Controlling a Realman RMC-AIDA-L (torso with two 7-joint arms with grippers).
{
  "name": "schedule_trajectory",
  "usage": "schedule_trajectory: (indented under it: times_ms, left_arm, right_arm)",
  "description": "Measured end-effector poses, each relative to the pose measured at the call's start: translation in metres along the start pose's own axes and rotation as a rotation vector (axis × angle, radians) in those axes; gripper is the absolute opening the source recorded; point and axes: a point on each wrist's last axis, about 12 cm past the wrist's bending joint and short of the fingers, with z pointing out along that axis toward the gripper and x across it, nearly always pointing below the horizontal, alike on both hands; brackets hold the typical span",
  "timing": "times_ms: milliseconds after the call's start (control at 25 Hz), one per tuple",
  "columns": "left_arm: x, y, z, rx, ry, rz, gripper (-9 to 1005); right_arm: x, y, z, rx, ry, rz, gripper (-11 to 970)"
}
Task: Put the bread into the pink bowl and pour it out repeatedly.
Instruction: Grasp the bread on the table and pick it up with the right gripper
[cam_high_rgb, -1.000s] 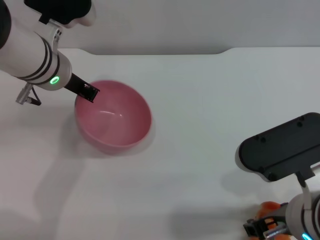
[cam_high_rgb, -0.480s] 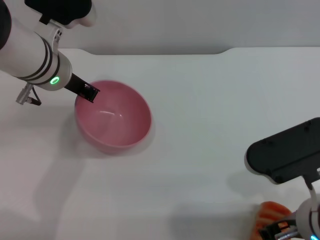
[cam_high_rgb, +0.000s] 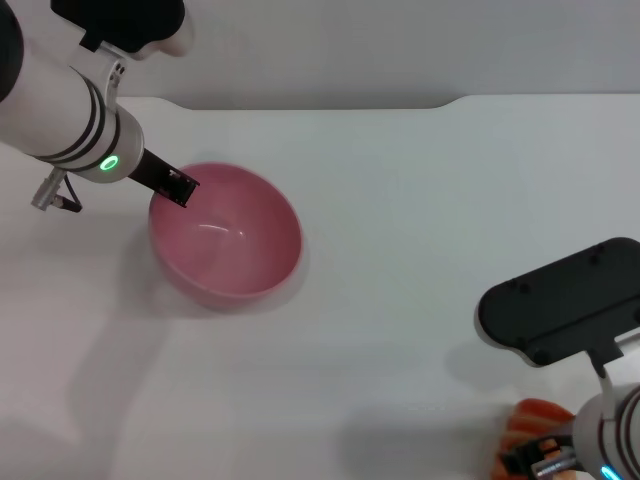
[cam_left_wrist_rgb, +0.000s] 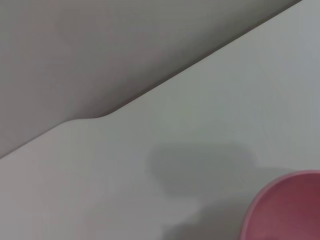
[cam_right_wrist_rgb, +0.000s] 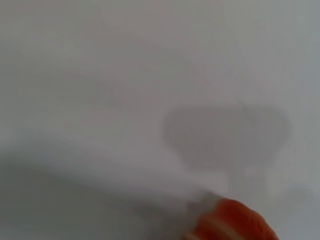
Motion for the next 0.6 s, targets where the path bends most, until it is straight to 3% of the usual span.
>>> schedule_trajectory:
  times_ms: [600]
  left_arm:
    - [0.0007,0.0,-0.0002,0.003,-0.002,0.0,47]
  right_arm:
    - [0.0005,0.0068,0.0092,-0.009,0.0,-0.04,753]
